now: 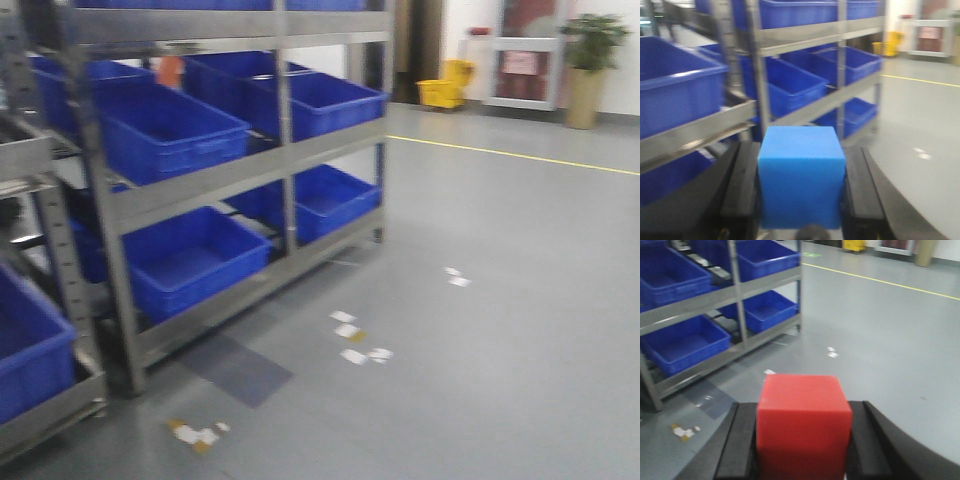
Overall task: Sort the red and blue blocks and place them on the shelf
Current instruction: 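Drive the base and turn toward the shelf of blue bins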
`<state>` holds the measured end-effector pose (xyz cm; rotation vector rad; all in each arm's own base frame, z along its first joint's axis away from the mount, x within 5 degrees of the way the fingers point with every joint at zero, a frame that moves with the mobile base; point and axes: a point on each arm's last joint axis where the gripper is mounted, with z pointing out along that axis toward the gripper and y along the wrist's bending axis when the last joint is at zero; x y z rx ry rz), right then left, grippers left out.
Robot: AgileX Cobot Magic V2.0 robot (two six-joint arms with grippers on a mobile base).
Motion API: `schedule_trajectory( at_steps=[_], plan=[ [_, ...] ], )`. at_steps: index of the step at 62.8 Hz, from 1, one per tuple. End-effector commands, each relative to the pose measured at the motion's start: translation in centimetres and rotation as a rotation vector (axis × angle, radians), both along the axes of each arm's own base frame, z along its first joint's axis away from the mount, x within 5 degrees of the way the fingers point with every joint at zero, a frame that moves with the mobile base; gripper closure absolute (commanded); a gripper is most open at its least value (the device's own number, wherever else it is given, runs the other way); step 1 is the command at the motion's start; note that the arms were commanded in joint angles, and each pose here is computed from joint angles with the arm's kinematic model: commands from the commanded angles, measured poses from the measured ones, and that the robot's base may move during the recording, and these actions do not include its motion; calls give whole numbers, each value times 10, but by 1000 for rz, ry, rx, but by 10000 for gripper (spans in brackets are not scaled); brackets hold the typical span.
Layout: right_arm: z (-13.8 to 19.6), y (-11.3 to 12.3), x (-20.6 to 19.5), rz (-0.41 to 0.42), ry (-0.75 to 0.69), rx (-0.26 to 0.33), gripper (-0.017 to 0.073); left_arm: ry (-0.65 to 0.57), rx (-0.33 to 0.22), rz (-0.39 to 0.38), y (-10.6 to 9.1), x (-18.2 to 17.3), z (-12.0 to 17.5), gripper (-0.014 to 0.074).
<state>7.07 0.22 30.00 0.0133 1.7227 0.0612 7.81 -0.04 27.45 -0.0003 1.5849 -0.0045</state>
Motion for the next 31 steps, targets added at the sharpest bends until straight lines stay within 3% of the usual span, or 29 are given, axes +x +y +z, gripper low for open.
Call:
schedule_trajectory(
  at_steps=[1, 31],
  plan=[
    [16, 0, 0, -5, -104, -4, 503, -113, -5, 10, 1, -1, 19, 469],
    [16, 0, 0, -5, -104, -4, 503, -113, -5, 10, 1, -1, 19, 469]
  ],
)
